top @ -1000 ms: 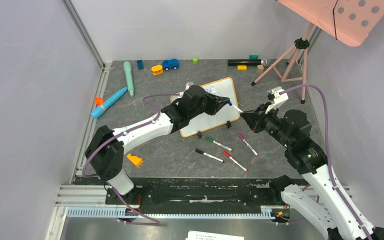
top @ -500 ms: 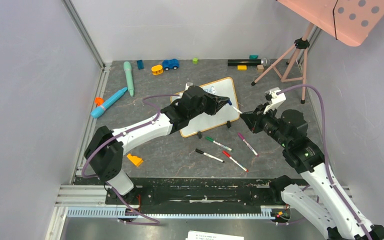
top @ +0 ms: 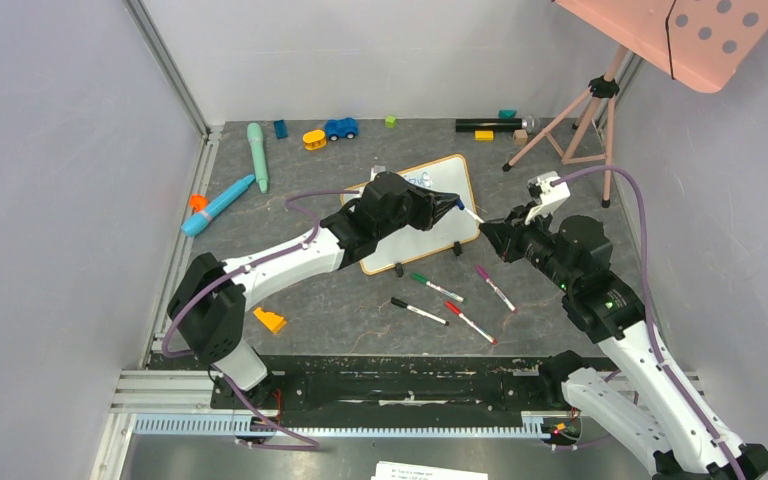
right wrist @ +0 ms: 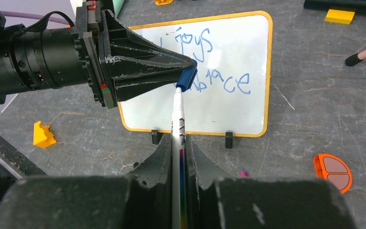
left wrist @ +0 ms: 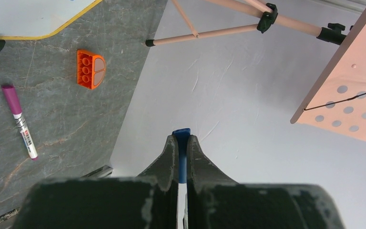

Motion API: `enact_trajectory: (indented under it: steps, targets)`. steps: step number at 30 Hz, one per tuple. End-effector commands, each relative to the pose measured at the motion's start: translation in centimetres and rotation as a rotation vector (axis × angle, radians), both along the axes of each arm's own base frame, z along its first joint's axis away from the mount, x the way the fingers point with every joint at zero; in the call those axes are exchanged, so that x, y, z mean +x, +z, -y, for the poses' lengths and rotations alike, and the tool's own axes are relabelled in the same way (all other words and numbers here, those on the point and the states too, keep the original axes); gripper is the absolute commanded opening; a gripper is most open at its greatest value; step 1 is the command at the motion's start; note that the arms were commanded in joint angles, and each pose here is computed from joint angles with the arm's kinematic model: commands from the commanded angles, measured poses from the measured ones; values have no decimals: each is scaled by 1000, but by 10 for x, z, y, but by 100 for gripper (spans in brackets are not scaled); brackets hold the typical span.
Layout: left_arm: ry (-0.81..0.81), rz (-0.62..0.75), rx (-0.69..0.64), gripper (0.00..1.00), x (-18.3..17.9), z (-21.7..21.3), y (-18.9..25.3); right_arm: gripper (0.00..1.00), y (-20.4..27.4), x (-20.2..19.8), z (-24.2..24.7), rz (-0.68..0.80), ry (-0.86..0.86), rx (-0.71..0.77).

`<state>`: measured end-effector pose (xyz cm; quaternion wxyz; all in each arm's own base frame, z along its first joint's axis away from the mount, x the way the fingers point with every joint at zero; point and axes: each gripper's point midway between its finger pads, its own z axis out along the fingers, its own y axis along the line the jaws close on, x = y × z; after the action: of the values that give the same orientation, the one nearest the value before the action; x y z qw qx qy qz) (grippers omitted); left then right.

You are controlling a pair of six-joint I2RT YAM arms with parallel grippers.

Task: Write a sentence on the whiteboard
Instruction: Insert the whiteboard marker without the cap into the pen cap.

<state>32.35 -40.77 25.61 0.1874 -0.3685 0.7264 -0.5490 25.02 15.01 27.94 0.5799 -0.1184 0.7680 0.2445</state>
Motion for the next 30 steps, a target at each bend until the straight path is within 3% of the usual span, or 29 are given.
enact_trajectory:
  steps: [1,30]
  targets:
    - [-5,23,-104,2,-7,-2,35,0,12,7,1,56,-17,8]
    - [20,-7,-121,2,-3,0,30,0,16,2,2,58,-11,18]
